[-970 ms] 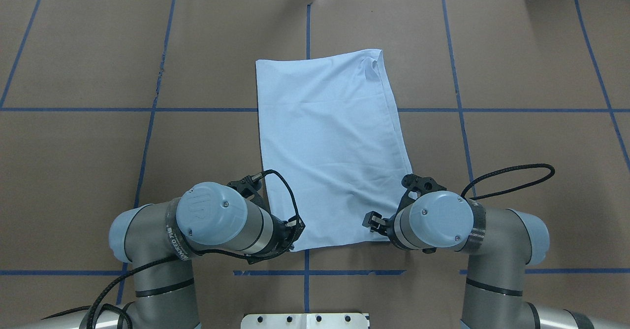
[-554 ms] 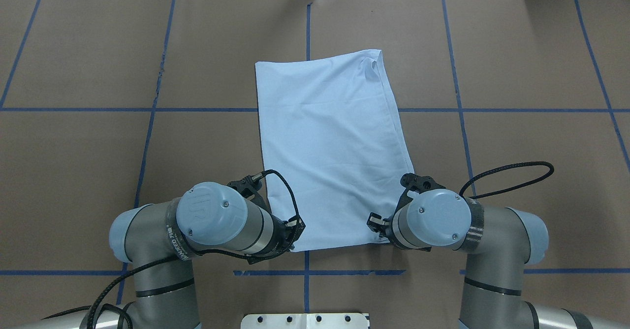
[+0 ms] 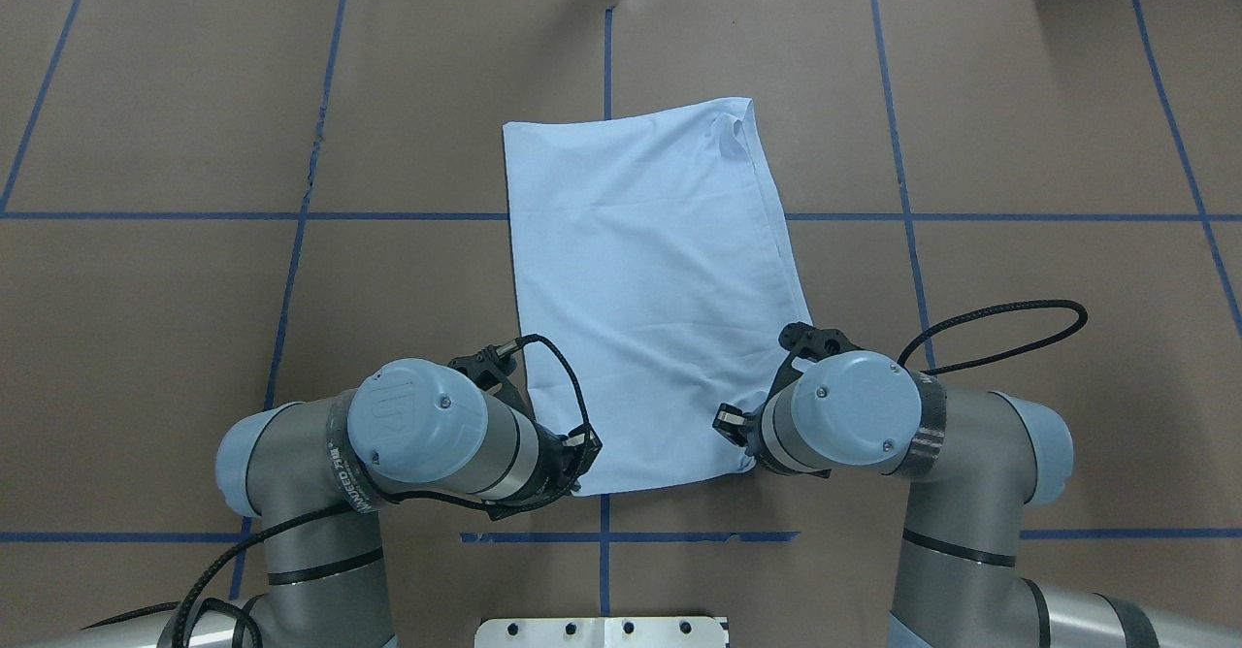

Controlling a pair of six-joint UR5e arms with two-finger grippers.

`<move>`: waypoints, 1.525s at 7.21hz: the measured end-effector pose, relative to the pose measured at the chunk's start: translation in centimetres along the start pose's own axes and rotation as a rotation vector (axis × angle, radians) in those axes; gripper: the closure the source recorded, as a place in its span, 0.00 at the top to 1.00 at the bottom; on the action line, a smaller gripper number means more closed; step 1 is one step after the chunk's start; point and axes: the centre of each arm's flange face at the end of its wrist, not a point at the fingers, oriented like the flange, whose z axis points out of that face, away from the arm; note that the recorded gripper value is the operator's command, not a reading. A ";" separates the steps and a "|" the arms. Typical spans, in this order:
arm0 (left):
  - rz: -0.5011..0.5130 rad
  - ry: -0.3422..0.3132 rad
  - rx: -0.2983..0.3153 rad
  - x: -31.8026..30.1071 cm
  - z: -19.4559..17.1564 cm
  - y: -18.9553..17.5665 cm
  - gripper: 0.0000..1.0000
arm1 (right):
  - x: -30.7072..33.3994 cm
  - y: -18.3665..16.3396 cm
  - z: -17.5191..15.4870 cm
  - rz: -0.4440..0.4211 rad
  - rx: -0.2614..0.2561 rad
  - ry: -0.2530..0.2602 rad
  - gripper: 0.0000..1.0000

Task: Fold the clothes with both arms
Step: 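Grasp the shirt's two near corners with both grippers, then lift the near edge with both grippers and fold it over toward the far edge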

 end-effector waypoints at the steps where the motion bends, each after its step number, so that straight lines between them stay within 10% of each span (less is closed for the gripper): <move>1: 0.001 0.000 0.001 -0.1 -0.2 -0.1 0.00 | -0.5 -0.1 -0.4 0.002 -0.003 -0.010 0.00; 4: 0.023 0.002 -0.008 -2.5 -3.0 0.5 0.00 | -0.8 1.0 -3.9 -0.011 -0.068 -0.065 0.00; 8: 0.079 -0.021 -0.086 -4.7 -9.4 7.0 0.00 | 1.8 6.3 -10.3 -0.070 -0.283 -0.118 0.00; 11: 0.120 -0.008 -0.023 -3.5 -10.3 3.6 0.00 | -1.1 3.5 -9.0 -0.031 -0.232 -0.127 0.00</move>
